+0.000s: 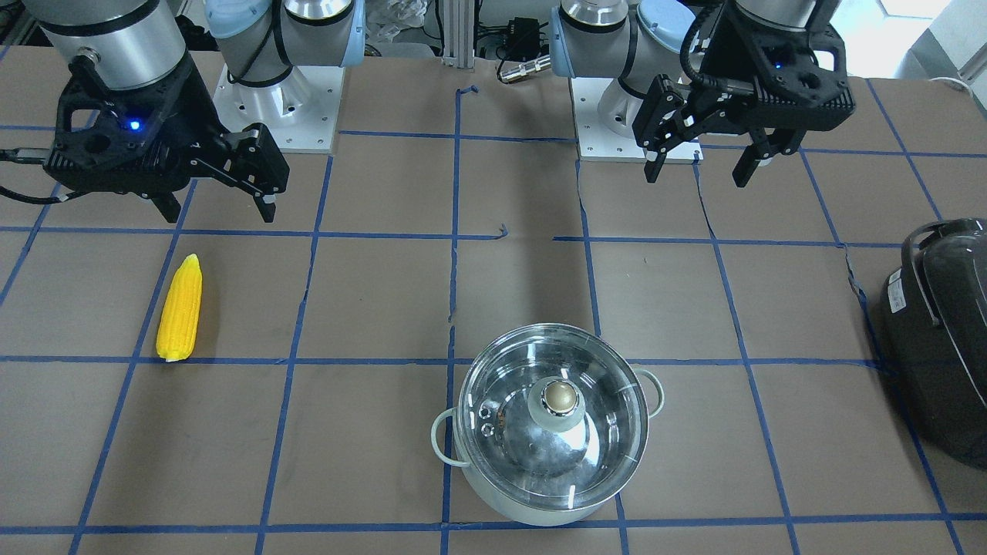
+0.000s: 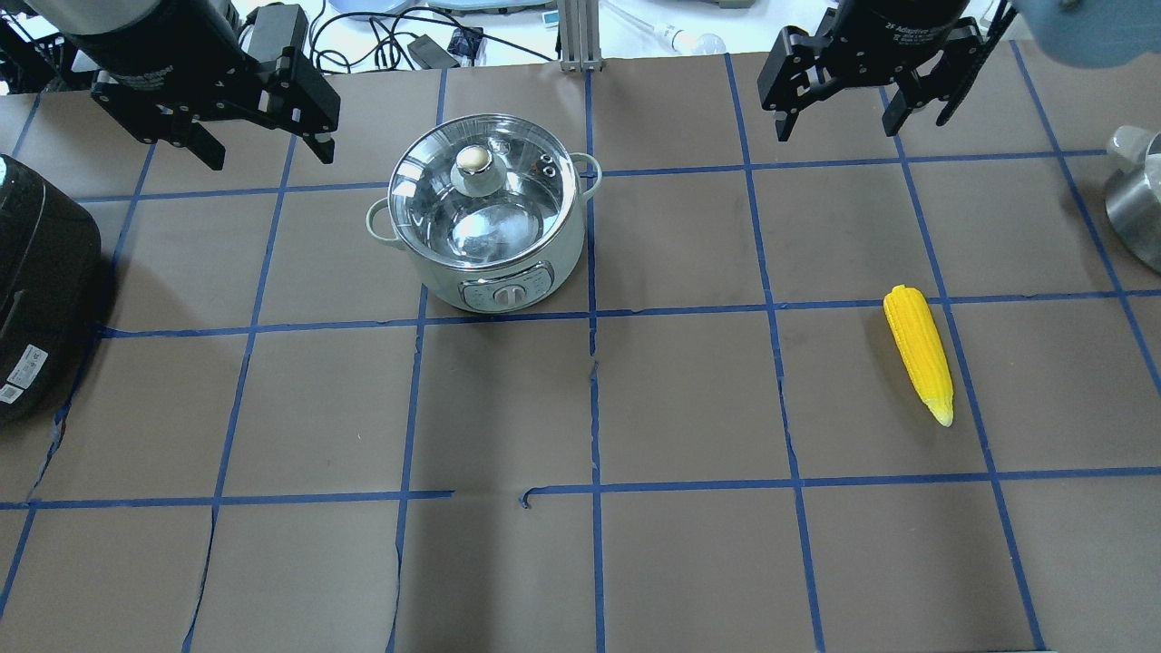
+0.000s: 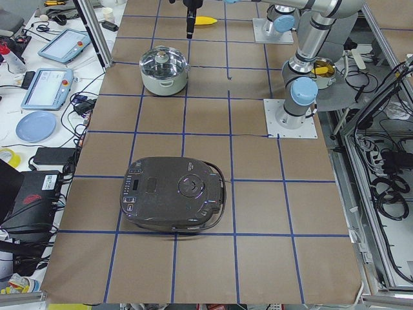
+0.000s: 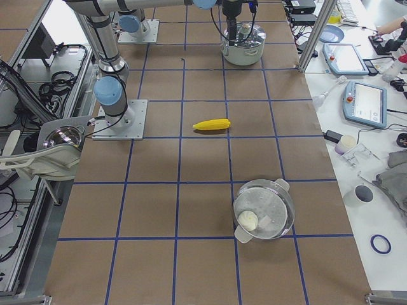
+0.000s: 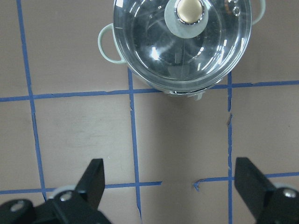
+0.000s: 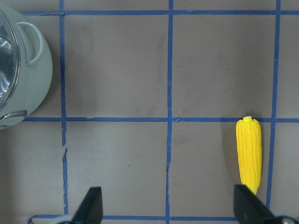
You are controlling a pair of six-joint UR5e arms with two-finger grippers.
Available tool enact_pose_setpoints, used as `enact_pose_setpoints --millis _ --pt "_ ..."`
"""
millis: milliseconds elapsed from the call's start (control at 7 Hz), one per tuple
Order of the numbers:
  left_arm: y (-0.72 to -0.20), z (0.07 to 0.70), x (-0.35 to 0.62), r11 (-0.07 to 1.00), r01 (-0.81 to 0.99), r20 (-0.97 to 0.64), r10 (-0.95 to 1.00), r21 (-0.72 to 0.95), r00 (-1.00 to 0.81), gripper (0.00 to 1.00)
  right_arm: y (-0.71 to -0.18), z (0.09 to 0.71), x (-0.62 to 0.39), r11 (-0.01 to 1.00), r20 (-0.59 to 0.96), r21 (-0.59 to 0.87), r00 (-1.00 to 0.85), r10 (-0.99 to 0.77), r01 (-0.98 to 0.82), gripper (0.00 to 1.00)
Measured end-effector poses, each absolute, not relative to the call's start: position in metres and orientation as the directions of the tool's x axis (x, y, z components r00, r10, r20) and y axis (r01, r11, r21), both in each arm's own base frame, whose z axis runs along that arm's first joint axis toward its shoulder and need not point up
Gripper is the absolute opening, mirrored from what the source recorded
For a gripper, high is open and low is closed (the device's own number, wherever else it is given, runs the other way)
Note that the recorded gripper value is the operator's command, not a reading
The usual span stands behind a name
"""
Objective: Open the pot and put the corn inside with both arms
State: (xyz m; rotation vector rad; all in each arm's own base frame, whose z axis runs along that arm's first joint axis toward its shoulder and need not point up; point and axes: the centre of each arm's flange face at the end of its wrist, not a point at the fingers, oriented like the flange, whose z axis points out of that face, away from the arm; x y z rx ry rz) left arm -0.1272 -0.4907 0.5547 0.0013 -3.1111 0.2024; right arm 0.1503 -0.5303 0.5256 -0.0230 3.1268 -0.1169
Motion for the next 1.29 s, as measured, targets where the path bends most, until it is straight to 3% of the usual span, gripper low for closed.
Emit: enact_pose_setpoints --millis 714,1286 --pt "-0.488 0.555 -0.125 0.991 -0.004 0.029 0.000 -0.133 -1.000 1.00 -0.538 0.515 0.145 0.995 -0.006 -0.092 -0.999 -0.041 -0.040 1.00" --pt "-0.490 0.558 -0.117 0.990 -0.018 0.024 -0.015 -0.138 -1.000 1.00 -0.539 0.457 0.094 0.999 -0.006 0.011 -0.999 -0.046 -0.046 1.00"
